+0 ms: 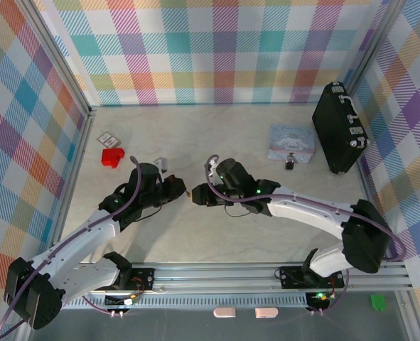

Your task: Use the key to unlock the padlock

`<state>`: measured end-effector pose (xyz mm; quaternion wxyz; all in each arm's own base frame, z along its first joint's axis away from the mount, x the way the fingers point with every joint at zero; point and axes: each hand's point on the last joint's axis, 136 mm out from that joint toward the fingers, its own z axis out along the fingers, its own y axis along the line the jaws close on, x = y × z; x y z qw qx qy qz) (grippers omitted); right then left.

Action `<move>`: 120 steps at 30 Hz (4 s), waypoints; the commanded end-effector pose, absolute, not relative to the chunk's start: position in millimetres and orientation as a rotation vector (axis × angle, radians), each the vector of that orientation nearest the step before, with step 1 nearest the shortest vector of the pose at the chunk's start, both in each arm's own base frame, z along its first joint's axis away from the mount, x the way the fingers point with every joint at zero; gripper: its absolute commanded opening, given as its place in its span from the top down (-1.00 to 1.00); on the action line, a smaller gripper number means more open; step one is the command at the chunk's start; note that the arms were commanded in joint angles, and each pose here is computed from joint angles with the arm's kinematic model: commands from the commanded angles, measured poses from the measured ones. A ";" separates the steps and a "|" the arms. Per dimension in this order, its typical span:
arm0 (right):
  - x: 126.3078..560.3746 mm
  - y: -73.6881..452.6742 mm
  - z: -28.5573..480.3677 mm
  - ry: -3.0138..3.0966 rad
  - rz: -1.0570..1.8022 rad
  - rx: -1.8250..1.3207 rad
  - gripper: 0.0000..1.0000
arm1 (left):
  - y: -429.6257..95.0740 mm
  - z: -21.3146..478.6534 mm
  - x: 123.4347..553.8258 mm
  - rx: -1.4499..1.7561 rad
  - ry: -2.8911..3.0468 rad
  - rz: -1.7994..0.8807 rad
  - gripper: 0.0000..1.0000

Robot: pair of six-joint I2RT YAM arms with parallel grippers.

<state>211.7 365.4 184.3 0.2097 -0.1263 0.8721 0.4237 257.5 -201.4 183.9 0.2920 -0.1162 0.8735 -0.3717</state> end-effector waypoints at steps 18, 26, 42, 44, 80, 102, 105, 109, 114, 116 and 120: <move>239.2 366.6 243.0 1.904 1.805 -0.078 -0.46 | -206.4 237.4 274.0 -0.641 2.061 -1.276 1.00; 240.6 372.3 248.4 1.866 1.850 -0.106 -0.52 | -221.6 257.5 276.8 -0.605 2.019 -1.350 1.00; 233.2 365.9 257.1 1.832 1.851 -0.148 -0.01 | -223.7 253.8 275.7 -0.634 2.023 -1.335 1.00; 232.4 365.2 258.5 1.827 1.849 -0.151 0.05 | -221.5 252.5 274.9 -0.640 2.028 -1.321 1.00; 245.6 367.6 256.5 1.848 1.899 -0.066 0.48 | -220.6 250.5 269.4 -0.637 2.024 -1.336 1.00; 252.2 364.7 252.7 1.868 1.897 0.027 0.88 | -224.5 251.3 267.3 -0.614 1.998 -1.360 0.99; 253.0 365.0 253.5 1.878 1.893 0.034 0.91 | -229.4 255.0 266.5 -0.581 1.997 -1.364 0.96; 253.4 366.5 253.5 1.904 1.886 0.041 0.88 | -234.2 255.5 265.4 -0.558 1.994 -1.359 0.97; 253.5 367.2 256.1 1.904 1.900 0.050 0.76 | -237.2 255.5 264.9 -0.547 1.986 -1.361 0.97; 253.3 367.7 257.6 1.903 1.909 0.050 0.72 | -238.1 255.2 264.7 -0.543 1.984 -1.362 0.97; 252.2 369.4 258.8 1.906 1.920 0.042 0.71 | -239.1 254.5 265.0 -0.539 1.984 -1.360 0.97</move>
